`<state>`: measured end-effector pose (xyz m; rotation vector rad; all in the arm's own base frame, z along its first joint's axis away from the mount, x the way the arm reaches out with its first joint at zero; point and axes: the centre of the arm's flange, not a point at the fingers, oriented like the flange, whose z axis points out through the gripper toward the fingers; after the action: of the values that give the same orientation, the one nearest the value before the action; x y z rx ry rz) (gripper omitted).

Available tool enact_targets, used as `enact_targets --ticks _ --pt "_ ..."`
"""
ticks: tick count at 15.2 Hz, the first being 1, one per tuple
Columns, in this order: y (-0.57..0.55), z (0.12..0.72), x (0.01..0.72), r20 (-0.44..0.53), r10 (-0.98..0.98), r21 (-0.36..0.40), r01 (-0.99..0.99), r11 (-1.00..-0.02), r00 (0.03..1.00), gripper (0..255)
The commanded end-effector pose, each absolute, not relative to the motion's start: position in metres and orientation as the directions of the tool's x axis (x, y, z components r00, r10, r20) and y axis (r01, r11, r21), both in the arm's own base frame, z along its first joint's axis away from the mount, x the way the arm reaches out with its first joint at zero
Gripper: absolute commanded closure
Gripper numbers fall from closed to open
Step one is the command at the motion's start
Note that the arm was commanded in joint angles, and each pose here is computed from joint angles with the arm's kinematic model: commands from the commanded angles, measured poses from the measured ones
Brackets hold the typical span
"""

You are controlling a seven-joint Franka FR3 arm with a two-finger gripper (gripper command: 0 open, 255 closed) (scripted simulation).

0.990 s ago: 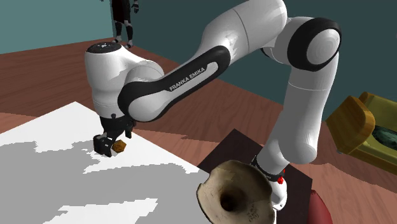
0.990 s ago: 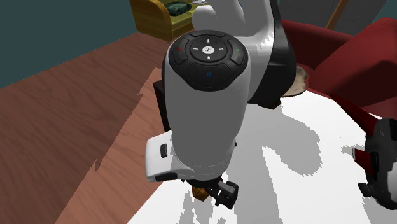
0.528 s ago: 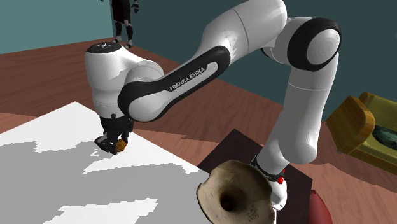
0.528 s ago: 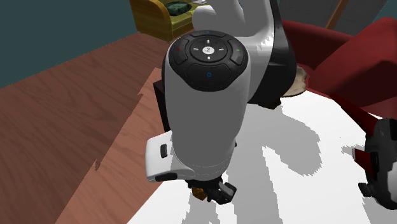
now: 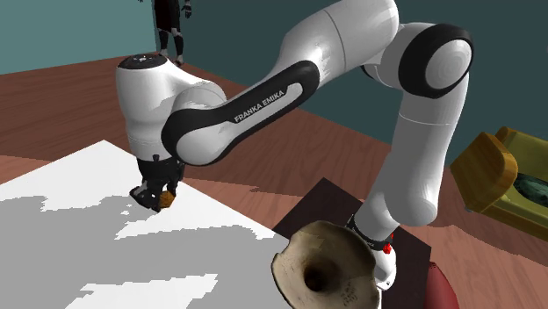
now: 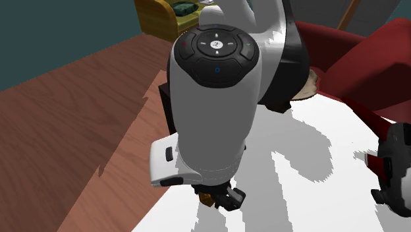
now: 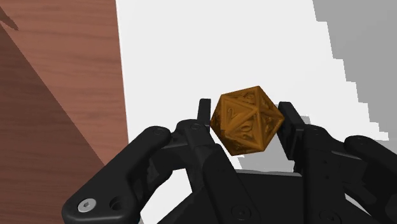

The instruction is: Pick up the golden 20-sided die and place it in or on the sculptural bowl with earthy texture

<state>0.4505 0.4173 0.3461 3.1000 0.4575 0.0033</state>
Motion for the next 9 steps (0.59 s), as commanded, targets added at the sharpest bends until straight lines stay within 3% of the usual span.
enact_targets --ticks 1,9 --pt "0.417 0.355 0.451 0.001 0.289 0.008 0.289 -0.957 0.957 255" --pt "0.417 0.398 0.451 0.001 0.289 0.008 0.289 -0.957 0.957 255"
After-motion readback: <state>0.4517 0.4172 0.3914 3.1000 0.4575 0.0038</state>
